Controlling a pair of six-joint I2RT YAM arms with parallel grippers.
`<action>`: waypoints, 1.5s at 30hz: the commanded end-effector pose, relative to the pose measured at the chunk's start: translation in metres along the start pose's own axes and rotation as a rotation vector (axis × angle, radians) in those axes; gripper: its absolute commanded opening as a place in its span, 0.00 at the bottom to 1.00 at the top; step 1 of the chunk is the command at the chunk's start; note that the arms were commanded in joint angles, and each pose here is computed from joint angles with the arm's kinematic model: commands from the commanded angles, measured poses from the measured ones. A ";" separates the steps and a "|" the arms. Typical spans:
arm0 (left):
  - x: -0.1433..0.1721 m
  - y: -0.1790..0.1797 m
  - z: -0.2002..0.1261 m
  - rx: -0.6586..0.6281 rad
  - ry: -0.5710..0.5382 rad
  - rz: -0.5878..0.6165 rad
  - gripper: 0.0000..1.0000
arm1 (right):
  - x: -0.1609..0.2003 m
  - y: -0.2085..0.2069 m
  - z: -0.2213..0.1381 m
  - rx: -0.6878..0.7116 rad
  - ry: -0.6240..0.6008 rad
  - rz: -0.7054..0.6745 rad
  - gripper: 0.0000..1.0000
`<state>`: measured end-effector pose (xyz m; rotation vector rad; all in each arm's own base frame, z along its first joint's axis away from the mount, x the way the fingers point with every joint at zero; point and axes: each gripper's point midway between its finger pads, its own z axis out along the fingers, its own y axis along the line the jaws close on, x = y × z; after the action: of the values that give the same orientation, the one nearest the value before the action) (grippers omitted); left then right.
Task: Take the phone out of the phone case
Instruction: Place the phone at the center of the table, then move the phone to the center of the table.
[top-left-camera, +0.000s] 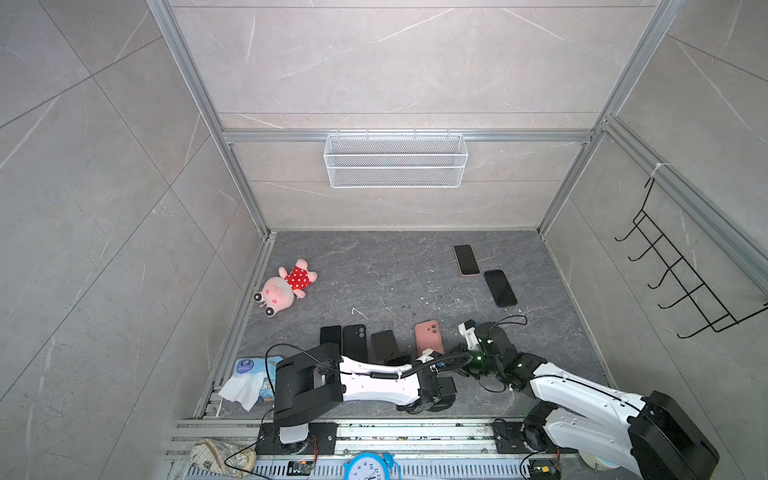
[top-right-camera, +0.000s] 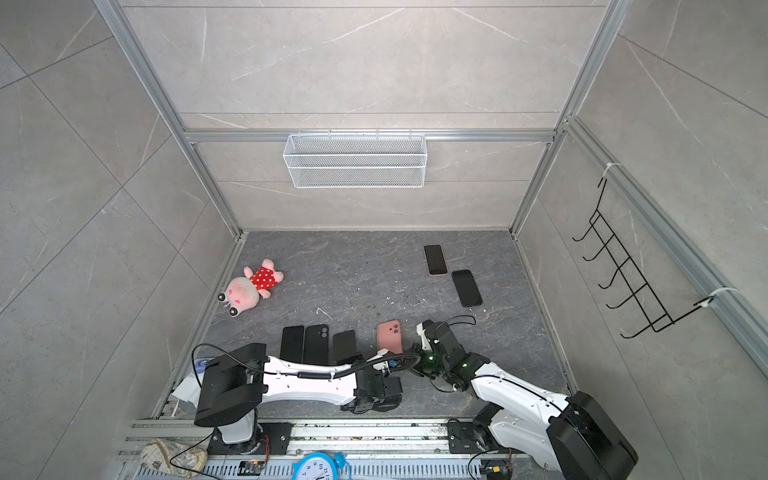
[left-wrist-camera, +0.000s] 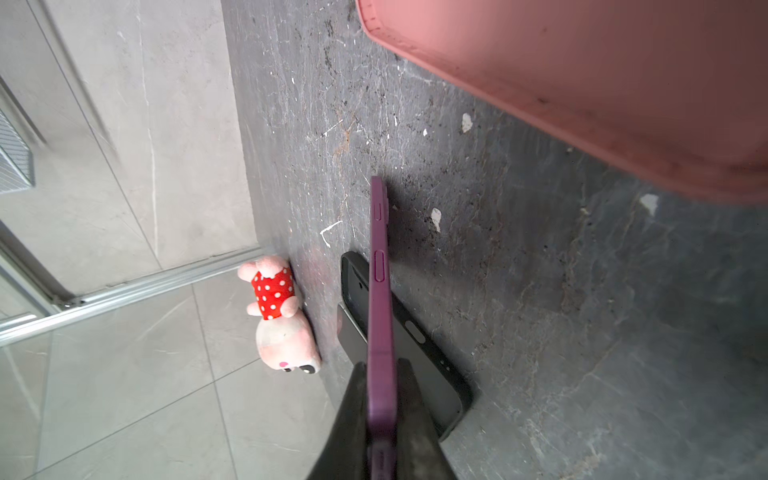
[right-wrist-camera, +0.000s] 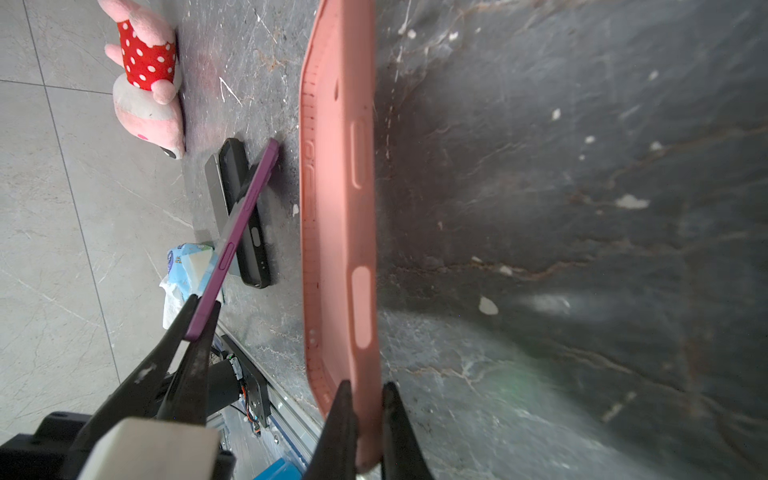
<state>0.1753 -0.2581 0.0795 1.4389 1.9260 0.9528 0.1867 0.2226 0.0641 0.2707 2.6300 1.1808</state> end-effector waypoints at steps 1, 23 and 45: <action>-0.008 -0.014 -0.001 0.069 -0.002 0.025 0.17 | -0.005 0.011 0.000 -0.034 -0.003 -0.033 0.00; 0.013 -0.021 0.001 0.085 0.136 0.126 0.45 | 0.002 0.012 0.016 -0.053 0.055 -0.031 0.00; 0.060 0.078 -0.044 0.160 -0.069 -0.826 0.84 | 0.001 0.011 0.056 0.006 0.008 -0.060 0.00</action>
<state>0.1694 -0.2047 0.1663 0.7788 2.2144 0.4920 0.1836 0.2604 0.0259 0.1630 2.7109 1.1666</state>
